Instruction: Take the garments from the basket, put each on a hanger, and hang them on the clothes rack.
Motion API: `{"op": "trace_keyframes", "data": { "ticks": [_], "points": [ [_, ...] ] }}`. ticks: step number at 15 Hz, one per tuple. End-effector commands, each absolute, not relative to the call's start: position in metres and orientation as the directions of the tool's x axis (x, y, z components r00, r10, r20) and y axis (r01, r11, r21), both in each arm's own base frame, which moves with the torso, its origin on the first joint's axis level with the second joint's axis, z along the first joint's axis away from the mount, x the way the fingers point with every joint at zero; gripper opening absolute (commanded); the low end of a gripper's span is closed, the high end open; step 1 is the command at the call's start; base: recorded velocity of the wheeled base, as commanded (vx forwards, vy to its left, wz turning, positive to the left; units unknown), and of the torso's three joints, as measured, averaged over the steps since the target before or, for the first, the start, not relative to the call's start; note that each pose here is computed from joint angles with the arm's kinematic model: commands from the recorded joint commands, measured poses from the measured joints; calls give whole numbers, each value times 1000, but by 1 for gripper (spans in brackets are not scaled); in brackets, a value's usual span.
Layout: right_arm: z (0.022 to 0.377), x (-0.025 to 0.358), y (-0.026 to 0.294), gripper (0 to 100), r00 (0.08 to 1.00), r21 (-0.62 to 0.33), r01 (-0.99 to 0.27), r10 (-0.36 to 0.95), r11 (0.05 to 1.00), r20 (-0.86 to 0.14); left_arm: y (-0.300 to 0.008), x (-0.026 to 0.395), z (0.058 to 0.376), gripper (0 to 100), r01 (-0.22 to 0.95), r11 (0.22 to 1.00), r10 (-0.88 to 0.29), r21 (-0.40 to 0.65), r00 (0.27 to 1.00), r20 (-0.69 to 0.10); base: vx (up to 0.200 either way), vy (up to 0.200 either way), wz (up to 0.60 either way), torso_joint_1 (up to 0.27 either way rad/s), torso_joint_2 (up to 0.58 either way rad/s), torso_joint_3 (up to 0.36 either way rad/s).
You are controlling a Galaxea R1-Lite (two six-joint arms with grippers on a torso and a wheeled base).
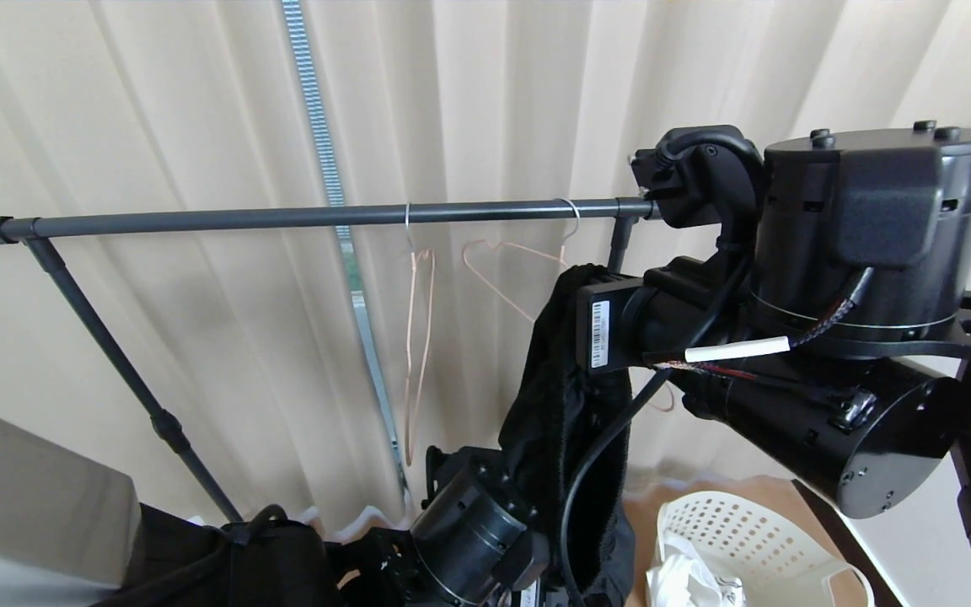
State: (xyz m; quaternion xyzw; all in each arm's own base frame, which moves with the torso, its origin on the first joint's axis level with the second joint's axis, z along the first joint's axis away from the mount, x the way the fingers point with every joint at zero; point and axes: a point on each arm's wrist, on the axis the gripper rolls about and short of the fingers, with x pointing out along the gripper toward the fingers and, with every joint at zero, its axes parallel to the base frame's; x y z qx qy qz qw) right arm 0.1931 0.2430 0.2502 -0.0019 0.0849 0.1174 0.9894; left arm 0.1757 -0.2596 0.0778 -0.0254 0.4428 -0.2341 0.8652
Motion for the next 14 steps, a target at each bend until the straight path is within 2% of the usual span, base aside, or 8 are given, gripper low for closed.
{"op": "trace_keyframes", "data": {
  "ticks": [1, 3, 4, 6, 9, 12, 14],
  "points": [
    [257, 191, 238, 0, 961, 31, -229, 231, 973, -151, -257, 172, 74, 100, 385, 891, -418, -241, 489, -766, 0, 0, 0, 0, 0, 0],
    [263, 189, 234, 0, 964, 43, -226, 230, 973, -136, -257, 171, 74, 100, 386, 891, -417, -239, 487, -768, 0, 0, 0, 0, 0, 0],
    [264, 189, 233, 0, 964, 44, -227, 230, 973, -135, -256, 171, 74, 0, 385, 891, -416, -239, 486, -769, 0, 0, 0, 0, 0, 0],
    [267, 195, 225, 0, 972, 49, -196, 200, 979, -127, -255, 165, 75, 0, 400, 885, -424, -238, 480, -768, 0, 0, 0, 0, 0, 0],
    [269, 195, 222, 0, 974, 50, -189, 193, 981, -122, -244, 163, 100, 0, 423, 869, -465, -258, 519, -717, 0, 0, 0, 0, 0, 0],
    [269, 192, 218, 0, 973, 19, -192, 192, 981, -130, -213, 169, 130, 0, 415, 873, -473, -255, 596, -649, 0, 0, 0, 0, 0, 0],
    [262, 187, 211, 0, 969, -56, -206, 196, 977, -151, -185, 175, 152, 0, 400, 885, -459, -238, 668, -586, 0, 0, 0, 0, 0, 0]
  ]
}}
